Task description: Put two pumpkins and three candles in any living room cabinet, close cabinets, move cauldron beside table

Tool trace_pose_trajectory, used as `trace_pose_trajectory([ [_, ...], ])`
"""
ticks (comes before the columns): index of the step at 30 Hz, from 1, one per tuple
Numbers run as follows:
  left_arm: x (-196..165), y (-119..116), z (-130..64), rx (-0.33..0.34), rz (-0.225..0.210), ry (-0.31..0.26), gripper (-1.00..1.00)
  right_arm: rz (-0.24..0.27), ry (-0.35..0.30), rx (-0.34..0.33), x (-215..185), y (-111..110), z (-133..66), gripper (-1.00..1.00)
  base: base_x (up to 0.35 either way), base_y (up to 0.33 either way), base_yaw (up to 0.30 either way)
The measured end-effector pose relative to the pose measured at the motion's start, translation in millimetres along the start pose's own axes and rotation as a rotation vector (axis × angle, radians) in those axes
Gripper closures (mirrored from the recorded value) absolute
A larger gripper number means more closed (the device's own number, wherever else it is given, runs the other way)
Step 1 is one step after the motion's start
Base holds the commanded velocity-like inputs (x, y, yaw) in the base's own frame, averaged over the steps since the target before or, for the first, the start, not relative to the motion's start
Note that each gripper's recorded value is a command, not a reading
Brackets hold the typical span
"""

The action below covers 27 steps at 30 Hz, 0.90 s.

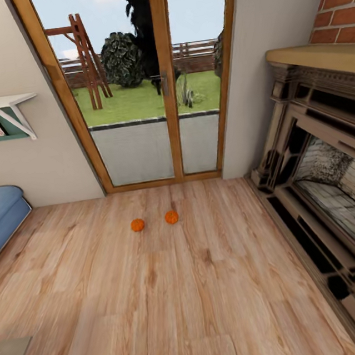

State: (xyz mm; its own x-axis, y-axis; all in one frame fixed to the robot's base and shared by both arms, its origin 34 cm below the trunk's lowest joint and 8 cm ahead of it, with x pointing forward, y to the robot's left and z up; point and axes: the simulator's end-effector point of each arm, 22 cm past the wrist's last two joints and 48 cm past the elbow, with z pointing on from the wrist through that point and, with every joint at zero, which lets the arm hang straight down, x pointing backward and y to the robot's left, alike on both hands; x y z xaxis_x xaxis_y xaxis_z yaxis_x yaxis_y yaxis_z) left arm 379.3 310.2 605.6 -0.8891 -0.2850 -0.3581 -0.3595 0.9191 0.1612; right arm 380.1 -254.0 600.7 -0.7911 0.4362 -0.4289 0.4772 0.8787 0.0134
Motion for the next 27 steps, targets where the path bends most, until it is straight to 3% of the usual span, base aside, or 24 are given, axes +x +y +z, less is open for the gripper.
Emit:
trace_pose_trajectory([
  [14,1,-1,-0.1,0.003,0.004,0.002,-1.00,0.009,-0.008,-0.021,-4,10,0.2,-1.00,0.327,0.050,0.015],
  [21,1,5,1.3,-0.003,0.015,0.009,-1.00,0.009,-0.009,-0.022,-4,11,0.1,-1.00,0.327,0.099,0.202],
  [27,-11,16,3.8,-0.013,0.067,-0.024,-1.00,0.008,-0.011,-0.022,-5,11,0.0,-1.00,0.327,0.093,0.033],
])
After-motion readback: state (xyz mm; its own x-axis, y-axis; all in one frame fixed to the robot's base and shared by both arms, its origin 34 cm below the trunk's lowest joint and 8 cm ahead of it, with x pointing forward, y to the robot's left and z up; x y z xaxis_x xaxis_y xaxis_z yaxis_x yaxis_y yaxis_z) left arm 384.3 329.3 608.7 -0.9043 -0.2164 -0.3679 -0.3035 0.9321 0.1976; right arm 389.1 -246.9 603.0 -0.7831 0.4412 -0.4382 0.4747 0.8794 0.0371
